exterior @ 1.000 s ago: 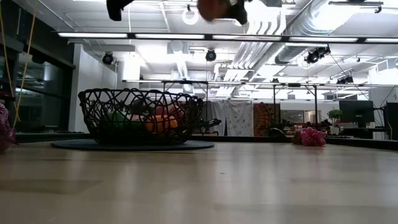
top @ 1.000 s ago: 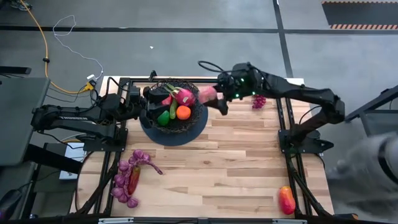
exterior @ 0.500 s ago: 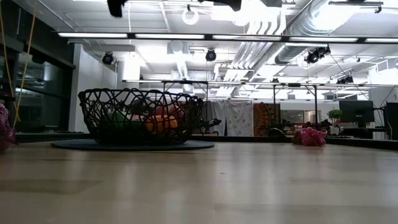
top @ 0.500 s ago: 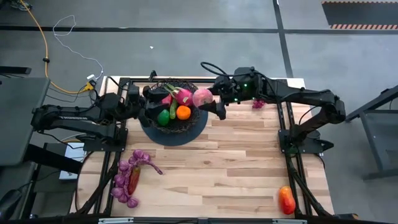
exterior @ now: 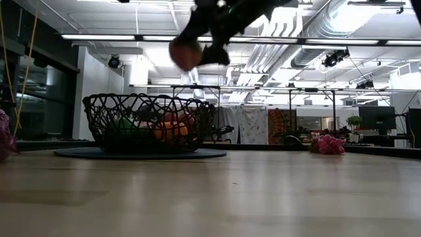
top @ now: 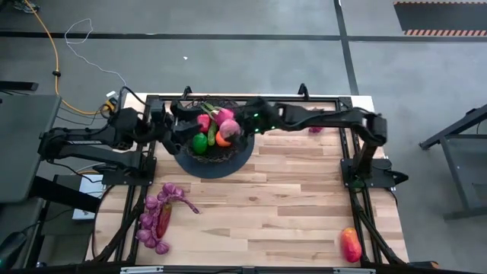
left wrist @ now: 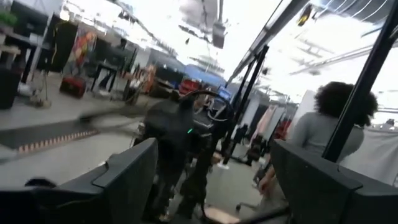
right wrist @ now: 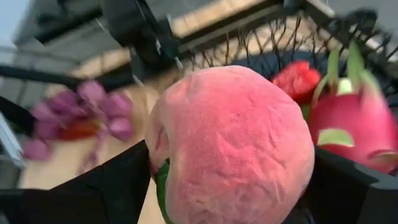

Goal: Build produce basket
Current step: Put the pink peach into the black wire basket, then put the orange mango into the black wire basket

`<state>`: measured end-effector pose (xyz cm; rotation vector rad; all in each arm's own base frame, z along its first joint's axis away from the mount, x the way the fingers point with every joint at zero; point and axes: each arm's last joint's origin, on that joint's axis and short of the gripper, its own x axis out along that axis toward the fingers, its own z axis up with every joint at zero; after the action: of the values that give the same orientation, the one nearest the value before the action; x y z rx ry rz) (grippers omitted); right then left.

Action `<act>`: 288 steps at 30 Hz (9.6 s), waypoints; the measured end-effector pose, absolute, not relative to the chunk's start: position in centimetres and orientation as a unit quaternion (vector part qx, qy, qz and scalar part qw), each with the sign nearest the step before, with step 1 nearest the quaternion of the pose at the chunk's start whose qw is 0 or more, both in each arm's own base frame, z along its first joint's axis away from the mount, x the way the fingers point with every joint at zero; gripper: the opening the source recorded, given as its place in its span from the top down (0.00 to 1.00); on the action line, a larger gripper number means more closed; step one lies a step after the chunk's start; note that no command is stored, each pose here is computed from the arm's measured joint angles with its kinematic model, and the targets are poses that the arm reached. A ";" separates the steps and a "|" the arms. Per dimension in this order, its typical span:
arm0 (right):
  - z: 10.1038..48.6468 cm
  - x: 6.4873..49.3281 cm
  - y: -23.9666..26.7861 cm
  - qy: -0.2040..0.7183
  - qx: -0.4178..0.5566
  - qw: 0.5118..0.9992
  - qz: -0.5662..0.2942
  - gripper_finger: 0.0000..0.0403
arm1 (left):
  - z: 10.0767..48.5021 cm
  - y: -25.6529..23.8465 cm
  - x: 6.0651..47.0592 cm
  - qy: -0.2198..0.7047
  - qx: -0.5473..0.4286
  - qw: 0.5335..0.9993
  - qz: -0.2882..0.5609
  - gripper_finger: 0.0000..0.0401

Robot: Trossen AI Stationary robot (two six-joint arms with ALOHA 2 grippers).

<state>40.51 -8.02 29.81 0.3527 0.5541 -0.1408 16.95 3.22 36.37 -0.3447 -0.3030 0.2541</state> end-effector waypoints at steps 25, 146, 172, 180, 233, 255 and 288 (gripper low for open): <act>23.3 42.1 -10.7 0.363 0.062 0.924 -0.108 0.12 | 36.0 3.3 17.1 -0.133 -0.178 0.964 0.145 0.24; 17.6 11.3 14.8 0.714 0.571 0.319 -0.250 0.01 | 32.4 4.1 20.5 0.002 -0.194 0.973 0.123 0.24; 13.1 13.2 16.3 0.732 0.516 0.305 -0.323 0.01 | 32.4 4.4 20.4 0.005 -0.187 0.975 0.123 0.24; 13.4 13.8 16.5 0.696 0.527 0.369 -0.319 0.01 | 32.4 4.4 20.4 0.006 -0.182 0.976 0.123 0.24; 13.6 13.8 16.6 0.726 0.504 0.380 -0.272 0.02 | 32.4 4.5 20.4 0.007 -0.169 0.978 0.126 0.24; 16.5 14.6 17.4 0.713 0.483 0.409 -0.302 0.02 | 32.4 4.5 20.4 0.007 -0.169 0.978 0.126 0.24; 15.9 14.3 20.0 0.699 0.477 0.359 -0.393 0.02 | 32.3 4.5 20.4 0.007 -0.169 0.978 0.126 0.24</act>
<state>14.33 20.03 15.91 1.2308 1.8022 -1.0135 20.37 4.46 32.34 -0.3398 0.0145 0.2548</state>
